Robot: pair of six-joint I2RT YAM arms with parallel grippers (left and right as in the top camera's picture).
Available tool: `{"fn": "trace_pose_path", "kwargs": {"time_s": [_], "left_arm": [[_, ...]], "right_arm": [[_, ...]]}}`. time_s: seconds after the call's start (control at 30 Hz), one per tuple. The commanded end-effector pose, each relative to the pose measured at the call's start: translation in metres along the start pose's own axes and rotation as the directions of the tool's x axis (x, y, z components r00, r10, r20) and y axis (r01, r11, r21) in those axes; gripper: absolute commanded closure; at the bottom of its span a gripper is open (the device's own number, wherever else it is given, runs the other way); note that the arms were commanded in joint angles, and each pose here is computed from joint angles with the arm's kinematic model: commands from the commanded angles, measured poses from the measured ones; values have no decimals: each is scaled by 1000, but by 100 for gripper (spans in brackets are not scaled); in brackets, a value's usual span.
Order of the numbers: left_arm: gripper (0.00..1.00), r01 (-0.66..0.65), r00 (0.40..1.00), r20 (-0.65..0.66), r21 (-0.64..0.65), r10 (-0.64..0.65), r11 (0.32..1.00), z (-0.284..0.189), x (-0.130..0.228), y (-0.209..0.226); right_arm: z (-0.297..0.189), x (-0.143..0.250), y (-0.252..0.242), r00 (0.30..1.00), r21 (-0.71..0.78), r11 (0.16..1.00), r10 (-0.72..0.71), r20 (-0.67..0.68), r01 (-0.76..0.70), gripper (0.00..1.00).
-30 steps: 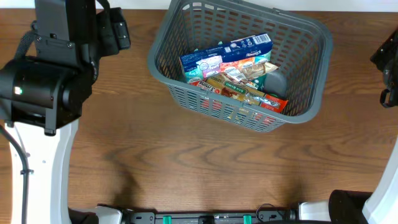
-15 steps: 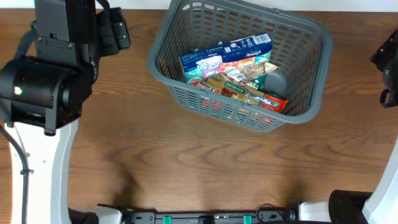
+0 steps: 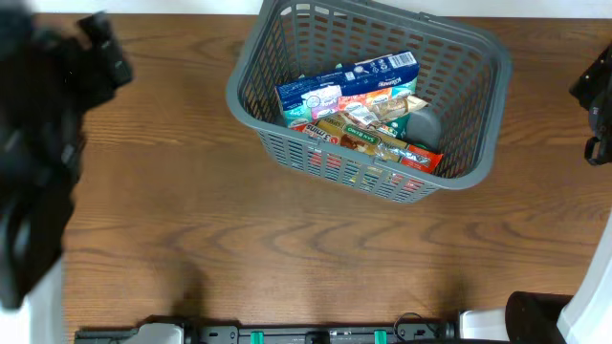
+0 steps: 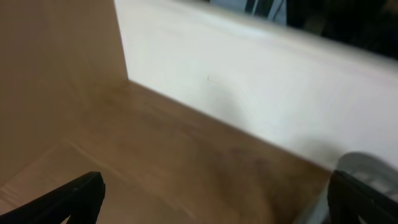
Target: Pack container
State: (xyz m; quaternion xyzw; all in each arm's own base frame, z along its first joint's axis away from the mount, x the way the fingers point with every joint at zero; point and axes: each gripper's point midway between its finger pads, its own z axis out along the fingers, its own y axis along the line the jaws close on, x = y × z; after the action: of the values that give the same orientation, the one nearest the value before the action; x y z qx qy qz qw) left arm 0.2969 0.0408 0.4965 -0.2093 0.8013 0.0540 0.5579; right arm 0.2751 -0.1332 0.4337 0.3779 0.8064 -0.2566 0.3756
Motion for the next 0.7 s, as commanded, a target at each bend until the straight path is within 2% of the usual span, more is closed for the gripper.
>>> {"fn": "trace_pose_path", "kwargs": {"time_s": [0.0,0.13,0.27,0.4,0.67], "left_arm": [[1,63,995,84,-8,-62,998,-40,-12,24],[1,82,990,117,-9,-80,997,-68,-5,43],[1,79,991,107,-14,-77,997,-80,19,55],[1,88,991,99,-16,-86,996,-77,46,63],[1,196,974,113,8,-195,981,-50,98,68]], "right_arm": [[1,-1,-4,1000,20,1000,20,6,-20,1],[1,-1,-4,1000,21,1000,20,6,-20,1],[1,-1,-4,1000,21,1000,20,6,-20,1],[1,-1,-4,1000,21,1000,20,6,-20,1],[1,-1,-4,1000,21,1000,20,6,-20,1]]}}
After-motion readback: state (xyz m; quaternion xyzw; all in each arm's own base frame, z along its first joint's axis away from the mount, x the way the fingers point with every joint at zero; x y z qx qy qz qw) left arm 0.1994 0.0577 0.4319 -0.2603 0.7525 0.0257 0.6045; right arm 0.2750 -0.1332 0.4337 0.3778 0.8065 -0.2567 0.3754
